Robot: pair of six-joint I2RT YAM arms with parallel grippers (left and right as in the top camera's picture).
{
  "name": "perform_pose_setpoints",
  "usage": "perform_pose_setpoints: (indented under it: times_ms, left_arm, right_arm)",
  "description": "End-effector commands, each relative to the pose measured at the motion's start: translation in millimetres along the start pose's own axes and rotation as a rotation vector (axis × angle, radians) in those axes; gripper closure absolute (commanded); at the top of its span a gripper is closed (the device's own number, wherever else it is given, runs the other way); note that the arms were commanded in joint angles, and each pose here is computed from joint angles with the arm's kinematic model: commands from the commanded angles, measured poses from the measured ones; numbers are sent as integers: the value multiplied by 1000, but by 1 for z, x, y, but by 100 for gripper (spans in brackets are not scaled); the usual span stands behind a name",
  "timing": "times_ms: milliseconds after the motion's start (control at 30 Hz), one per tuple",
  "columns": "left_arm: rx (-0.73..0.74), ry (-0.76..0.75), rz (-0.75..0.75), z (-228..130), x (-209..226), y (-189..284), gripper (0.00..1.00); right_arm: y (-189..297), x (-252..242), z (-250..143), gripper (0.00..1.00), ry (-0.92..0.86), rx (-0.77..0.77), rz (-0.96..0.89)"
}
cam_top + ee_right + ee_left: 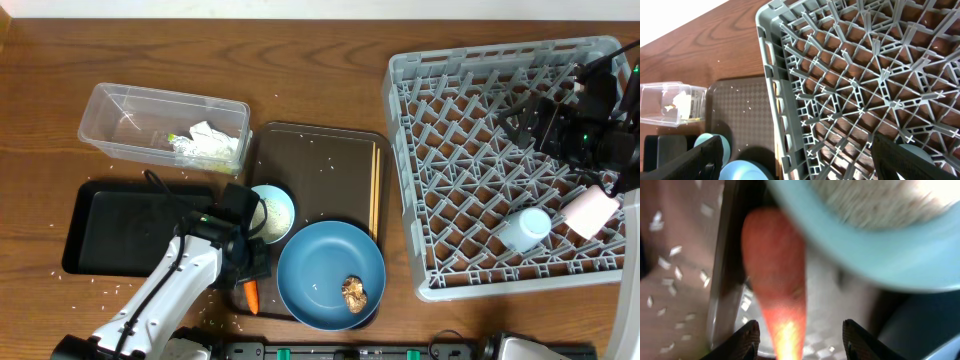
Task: Sort waste into correct bins and load items into the dishwasher rack
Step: 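Grasp the carrot beside the blue plate with the left gripper, then place the carrot onto the black tray with the left gripper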
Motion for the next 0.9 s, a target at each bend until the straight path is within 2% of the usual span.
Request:
perform_pose_setpoints:
  times_ms: [0, 300, 533, 633, 733, 867]
  left_arm:
    - [5, 47, 1, 0, 0, -2, 46]
    - [38, 89, 34, -2, 5, -16, 51]
    - [19, 95, 49, 1, 6, -18, 62]
    - [20, 100, 63, 3, 7, -20, 63]
    - [23, 113, 66, 4, 9, -21, 76]
    - [24, 111, 66, 5, 10, -19, 80]
  right_arm:
    - [-2, 1, -1, 12, 6, 8, 0]
    - [-2, 1, -4, 13, 1, 20, 0]
    - [-2, 1, -4, 13, 1, 21, 0]
    - [-2, 1, -4, 13, 0, 23, 0]
    - [-2, 1, -5, 14, -2, 28, 0]
    - [-2, 1, -5, 13, -3, 28, 1]
Point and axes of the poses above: each gripper's point midway between its finger pads, its own y axis back along the fingers, its own x axis along the line the jaws close on, z = x × y, the point moved 6 cm from there along y, back along the fingers, and after that the axes turned 10 degrees about y, right-handed, at the moved point
